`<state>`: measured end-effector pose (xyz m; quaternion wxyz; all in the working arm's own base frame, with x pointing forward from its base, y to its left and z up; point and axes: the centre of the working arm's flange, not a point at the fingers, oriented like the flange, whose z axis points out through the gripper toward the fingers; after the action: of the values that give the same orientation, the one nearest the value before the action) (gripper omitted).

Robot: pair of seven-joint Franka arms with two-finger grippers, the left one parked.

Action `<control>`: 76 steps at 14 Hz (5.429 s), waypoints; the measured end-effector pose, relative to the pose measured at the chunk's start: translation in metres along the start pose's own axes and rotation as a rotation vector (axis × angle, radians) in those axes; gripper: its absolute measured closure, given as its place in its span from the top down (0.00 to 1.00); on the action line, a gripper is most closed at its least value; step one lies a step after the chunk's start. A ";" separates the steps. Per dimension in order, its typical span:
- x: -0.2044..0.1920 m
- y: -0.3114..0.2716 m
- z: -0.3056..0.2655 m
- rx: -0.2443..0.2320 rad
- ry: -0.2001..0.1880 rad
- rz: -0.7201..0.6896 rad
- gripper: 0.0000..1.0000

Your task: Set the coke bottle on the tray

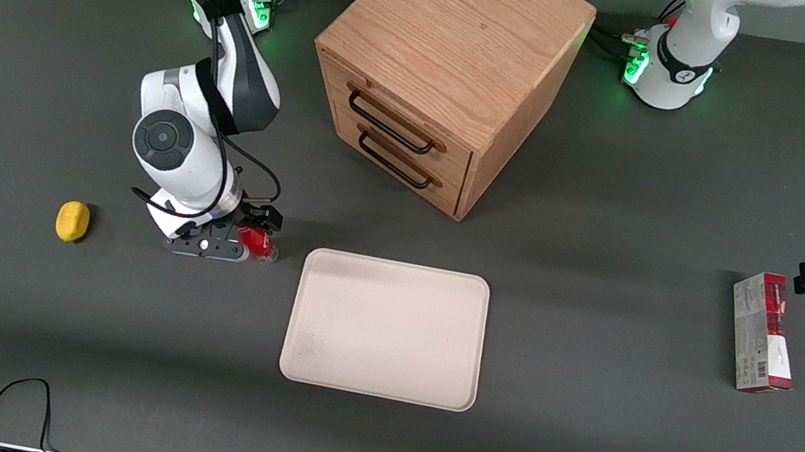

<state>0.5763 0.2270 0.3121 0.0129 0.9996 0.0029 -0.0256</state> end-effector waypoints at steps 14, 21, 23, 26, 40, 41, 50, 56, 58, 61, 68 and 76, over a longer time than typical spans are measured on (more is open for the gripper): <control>0.007 -0.003 -0.023 0.005 0.012 -0.001 0.33; 0.012 -0.002 -0.221 0.011 0.011 -0.001 0.33; 0.003 0.001 -0.268 0.016 0.023 -0.003 0.33; 0.007 -0.005 -0.283 0.023 0.044 -0.012 0.33; 0.079 -0.127 -0.167 0.037 0.085 -0.139 0.33; 0.090 -0.128 -0.144 0.036 0.085 -0.134 0.33; 0.133 -0.121 -0.014 0.021 0.073 -0.102 0.33; 0.135 -0.121 -0.013 0.029 0.092 -0.100 0.66; 0.135 -0.121 -0.019 0.031 0.098 -0.100 0.86; 0.126 -0.117 -0.067 0.029 0.093 -0.100 1.00; 0.047 -0.064 -0.269 0.003 0.063 -0.076 1.00; 0.031 0.150 -0.310 -0.012 0.000 -0.037 1.00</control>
<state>0.6243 0.0850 0.6243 0.0182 0.9993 0.0216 -0.0258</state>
